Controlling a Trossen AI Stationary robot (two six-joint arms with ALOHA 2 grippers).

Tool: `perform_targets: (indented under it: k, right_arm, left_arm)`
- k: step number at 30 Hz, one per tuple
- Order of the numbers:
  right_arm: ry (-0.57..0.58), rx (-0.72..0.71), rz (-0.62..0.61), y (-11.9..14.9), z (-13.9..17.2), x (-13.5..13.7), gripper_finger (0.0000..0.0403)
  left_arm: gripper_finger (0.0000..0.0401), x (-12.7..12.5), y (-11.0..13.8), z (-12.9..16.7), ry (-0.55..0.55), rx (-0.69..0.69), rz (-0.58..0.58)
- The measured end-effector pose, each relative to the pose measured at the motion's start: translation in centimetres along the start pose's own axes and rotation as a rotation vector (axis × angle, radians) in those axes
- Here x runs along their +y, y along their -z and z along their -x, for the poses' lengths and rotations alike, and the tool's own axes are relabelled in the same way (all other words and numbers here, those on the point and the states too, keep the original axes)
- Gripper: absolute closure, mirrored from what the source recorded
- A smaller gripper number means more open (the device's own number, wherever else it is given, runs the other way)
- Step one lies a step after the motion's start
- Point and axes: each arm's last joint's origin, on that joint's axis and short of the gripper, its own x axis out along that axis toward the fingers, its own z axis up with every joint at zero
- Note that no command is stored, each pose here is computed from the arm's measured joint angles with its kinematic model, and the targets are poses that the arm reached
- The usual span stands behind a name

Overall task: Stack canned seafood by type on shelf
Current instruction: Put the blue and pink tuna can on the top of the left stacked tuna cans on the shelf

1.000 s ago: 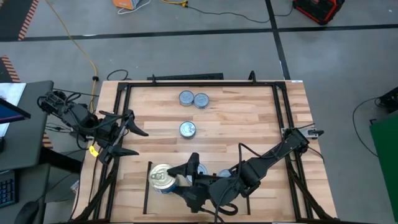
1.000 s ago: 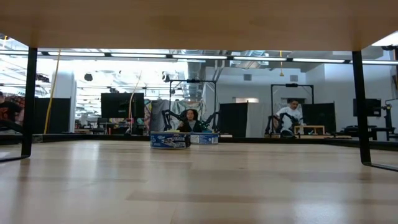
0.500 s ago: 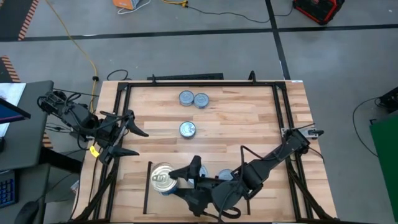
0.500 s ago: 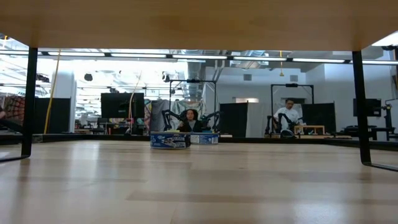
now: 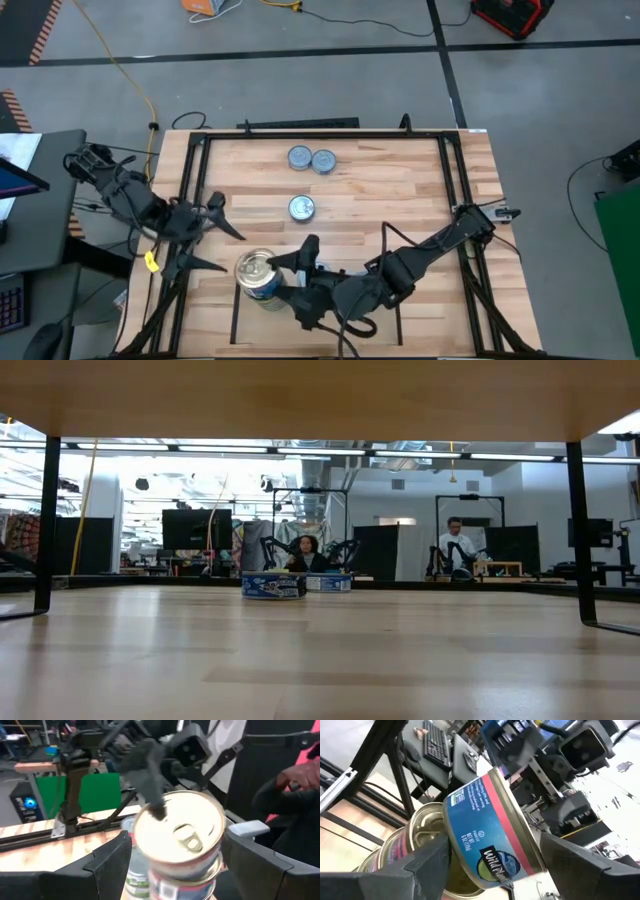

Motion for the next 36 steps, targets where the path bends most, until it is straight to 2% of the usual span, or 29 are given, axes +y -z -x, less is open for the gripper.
perform_targets:
  k: [3,10,17,23,36]
  right_arm:
    - [0.006,0.002,0.004,-0.1,0.1,0.0,0.0078]
    - [-0.007,0.031,-0.006,0.2,0.3,0.4,0.0079]
    - [-0.008,0.03,-0.033,0.1,0.4,0.5,0.0078]
    - [-0.007,0.031,-0.037,0.1,0.4,0.5,0.0079]
    - [-0.034,-0.003,-0.011,-0.8,1.6,1.5,0.0078]
  left_arm:
    - [0.0106,-0.8,-0.5,-1.0,0.022,0.025,0.002]
    - [0.0106,-2.8,-1.4,-2.6,-0.083,0.075,-0.065]
    - [0.0106,-4.3,-2.3,-4.2,-0.079,0.121,-0.101]
    - [0.0106,-4.7,-2.2,-5.4,-0.109,0.167,-0.15]
    - [0.0106,-5.0,-1.6,-5.6,-0.124,0.233,-0.112]
